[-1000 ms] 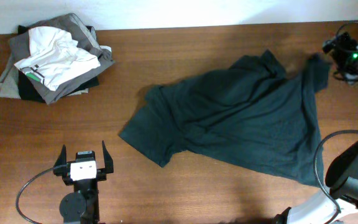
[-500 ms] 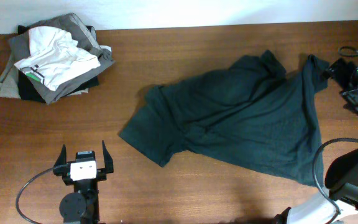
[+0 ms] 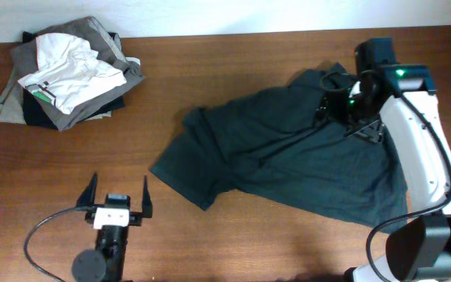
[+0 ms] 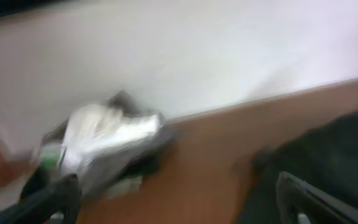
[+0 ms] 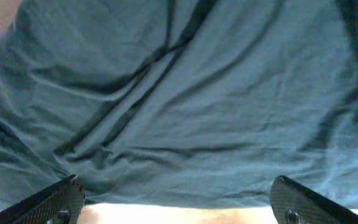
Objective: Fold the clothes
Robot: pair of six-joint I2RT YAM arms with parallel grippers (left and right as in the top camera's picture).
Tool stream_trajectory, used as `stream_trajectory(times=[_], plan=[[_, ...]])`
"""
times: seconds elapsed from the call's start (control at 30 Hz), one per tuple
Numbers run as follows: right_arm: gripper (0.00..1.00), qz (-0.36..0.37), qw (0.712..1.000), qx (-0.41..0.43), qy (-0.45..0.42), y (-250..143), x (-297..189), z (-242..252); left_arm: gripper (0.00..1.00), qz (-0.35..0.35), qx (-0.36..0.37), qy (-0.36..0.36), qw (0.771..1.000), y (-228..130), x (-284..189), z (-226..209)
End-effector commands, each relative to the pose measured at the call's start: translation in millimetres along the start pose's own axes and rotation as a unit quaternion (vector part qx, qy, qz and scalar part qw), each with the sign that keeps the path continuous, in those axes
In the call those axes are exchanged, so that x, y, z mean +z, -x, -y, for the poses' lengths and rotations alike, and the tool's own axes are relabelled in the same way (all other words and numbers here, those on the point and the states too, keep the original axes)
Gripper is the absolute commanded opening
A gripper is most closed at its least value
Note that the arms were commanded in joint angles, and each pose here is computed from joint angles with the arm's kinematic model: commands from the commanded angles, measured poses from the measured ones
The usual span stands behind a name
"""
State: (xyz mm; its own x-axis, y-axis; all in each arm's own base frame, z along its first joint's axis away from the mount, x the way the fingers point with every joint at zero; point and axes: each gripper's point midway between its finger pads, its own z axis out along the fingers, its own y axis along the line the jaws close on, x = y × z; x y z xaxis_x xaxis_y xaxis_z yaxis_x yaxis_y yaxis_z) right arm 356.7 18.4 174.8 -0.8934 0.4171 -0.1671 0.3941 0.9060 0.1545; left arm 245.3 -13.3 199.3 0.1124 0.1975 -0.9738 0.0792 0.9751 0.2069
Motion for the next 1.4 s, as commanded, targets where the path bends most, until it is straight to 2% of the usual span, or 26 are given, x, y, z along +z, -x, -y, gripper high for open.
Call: stream_trajectory(times=[0.0,0.17,0.3,0.33,0.4,0.43,0.53,0.67,0.73,0.9,0.97,1.1,1.17,1.2,1.27,1.37], plan=[[0.99,0.011,1.000,-0.002,-0.006,-0.3,-0.5,-2.7,0.99,0.071,-0.005,-0.112,0.991,37.4,-5.6,35.0],[0.99,0.018,1.000,-0.002,-0.003,3.1,-0.7,-4.2,0.99,-0.003,-0.036,-0.175,0.984,62.5,27.0,40.9],[0.99,0.019,1.000,-0.006,-0.002,3.9,-0.6,-4.6,0.99,-0.146,-0.094,-0.234,0.957,57.3,77.6,46.5],[0.99,0.019,1.000,-0.022,-0.002,3.7,-0.6,-4.5,0.99,-0.194,-0.112,-0.248,0.943,50.4,88.9,49.8],[0.98,0.016,0.998,-0.063,-0.007,2.2,-0.6,-2.9,0.99,-0.334,-0.141,-0.284,0.888,20.4,111.5,65.5],[0.99,0.014,0.998,-0.062,-0.007,1.7,-0.5,-2.7,0.99,-0.379,-0.128,-0.290,0.870,6.7,116.9,69.9],[0.99,0.016,0.998,-0.063,-0.007,2.6,-0.6,-3.1,0.99,-0.522,-0.076,-0.248,0.812,-49.2,134.0,78.3],[0.99,0.013,0.998,-0.062,-0.025,0.5,-0.7,3.9,0.99,-0.568,-0.069,-0.245,0.783,-101.4,143.0,87.6],[0.99,0.007,0.997,-0.062,-0.037,-2.8,-0.9,9.0,0.99,-0.573,-0.052,-0.259,0.776,-117.7,144.0,87.2],[0.99,-0.013,0.997,-0.055,-0.046,-12.5,-1.3,13.7,0.99,-0.621,-0.052,-0.273,0.733,-166.9,131.2,97.9],[0.99,-0.017,0.997,-0.056,-0.048,-14.5,-1.5,14.9,0.99,-0.638,-0.067,-0.286,0.711,-180.1,121.5,106.0],[0.99,-0.024,0.997,-0.057,-0.052,-17.6,-1.8,17.1,0.98,-0.650,-0.055,-0.292,0.699,-189.8,115.0,108.5],[0.99,-0.031,0.995,-0.054,-0.080,-21.7,-3.5,27.7,0.82,-0.673,-0.032,-0.286,0.682,-201.3,104.7,111.1],[0.99,-0.030,0.992,-0.021,-0.119,-23.2,-6.7,44.5,0.67,-0.686,-0.010,-0.280,0.671,-206.9,98.0,112.5],[0.99,-0.034,0.990,-0.001,-0.140,-22.6,-9.6,61.4,0.54,-0.703,0.027,-0.243,0.668,-211.8,95.7,108.8],[0.99,-0.052,0.986,0.038,-0.152,-24.7,-5.9,88.8,0.45,-0.706,0.063,-0.228,0.668,-212.3,94.8,109.8]])
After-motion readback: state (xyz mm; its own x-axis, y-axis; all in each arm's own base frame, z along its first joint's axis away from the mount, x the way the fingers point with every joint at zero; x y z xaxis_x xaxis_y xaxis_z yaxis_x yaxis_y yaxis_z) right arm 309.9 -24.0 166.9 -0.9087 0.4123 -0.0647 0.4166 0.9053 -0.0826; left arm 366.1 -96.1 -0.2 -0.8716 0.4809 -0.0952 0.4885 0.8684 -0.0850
